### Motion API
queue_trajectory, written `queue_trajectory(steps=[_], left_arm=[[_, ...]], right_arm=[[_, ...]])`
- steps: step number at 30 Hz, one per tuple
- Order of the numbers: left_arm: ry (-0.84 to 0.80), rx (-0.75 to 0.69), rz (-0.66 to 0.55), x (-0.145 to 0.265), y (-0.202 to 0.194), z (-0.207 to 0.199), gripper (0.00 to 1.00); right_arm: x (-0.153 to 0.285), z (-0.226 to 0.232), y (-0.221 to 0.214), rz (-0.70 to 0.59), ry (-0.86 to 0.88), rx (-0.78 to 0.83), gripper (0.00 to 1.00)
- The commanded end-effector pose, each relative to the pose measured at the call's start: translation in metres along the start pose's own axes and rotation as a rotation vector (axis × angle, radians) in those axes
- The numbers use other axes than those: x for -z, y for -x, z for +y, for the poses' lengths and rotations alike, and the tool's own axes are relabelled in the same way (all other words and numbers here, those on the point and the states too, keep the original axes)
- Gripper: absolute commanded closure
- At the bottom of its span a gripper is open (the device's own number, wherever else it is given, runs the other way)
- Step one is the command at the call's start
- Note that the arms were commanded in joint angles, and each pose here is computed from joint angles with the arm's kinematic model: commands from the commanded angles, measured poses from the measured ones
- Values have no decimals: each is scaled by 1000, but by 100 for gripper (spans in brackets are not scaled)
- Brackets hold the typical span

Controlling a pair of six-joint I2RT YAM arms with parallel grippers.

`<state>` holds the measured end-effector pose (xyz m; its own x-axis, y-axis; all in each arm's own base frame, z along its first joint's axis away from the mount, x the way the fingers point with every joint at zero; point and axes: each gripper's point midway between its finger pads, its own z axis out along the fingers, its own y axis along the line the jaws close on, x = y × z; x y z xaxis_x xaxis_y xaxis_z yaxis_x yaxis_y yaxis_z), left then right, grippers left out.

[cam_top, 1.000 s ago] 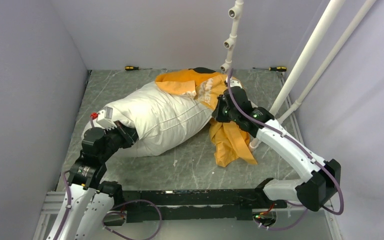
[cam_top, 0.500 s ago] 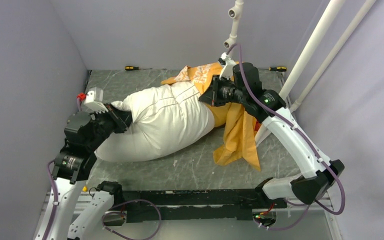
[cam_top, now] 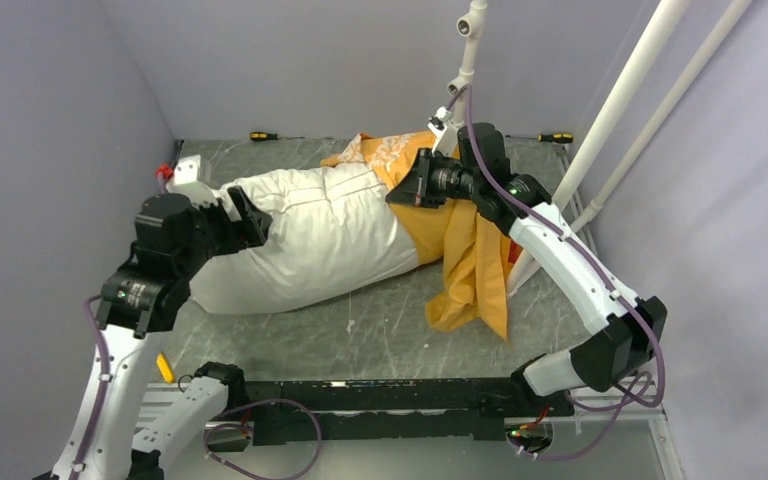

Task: Put the pillow into the pillowcase
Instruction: Stuff the pillow into the pillowcase.

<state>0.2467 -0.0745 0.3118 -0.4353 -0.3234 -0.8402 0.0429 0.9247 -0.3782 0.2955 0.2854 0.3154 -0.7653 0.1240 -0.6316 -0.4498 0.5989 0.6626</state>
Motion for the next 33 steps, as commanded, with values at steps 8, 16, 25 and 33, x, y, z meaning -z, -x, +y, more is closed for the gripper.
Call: queue_trajectory(steps=[8, 16, 25, 33], left_arm=[[-575, -269, 12, 30, 44, -112, 0], [-659, -360, 136, -37, -3, -148, 0], [-601, -461, 225, -102, -60, -162, 100], [-589, -334, -89, -77, 15, -180, 100]], right_arm=[[-16, 33, 54, -55, 164, -3, 100], [-20, 34, 48, -28, 195, -27, 100], [-17, 65, 49, 56, 304, 5, 100], [29, 168, 43, 136, 644, 100, 100]])
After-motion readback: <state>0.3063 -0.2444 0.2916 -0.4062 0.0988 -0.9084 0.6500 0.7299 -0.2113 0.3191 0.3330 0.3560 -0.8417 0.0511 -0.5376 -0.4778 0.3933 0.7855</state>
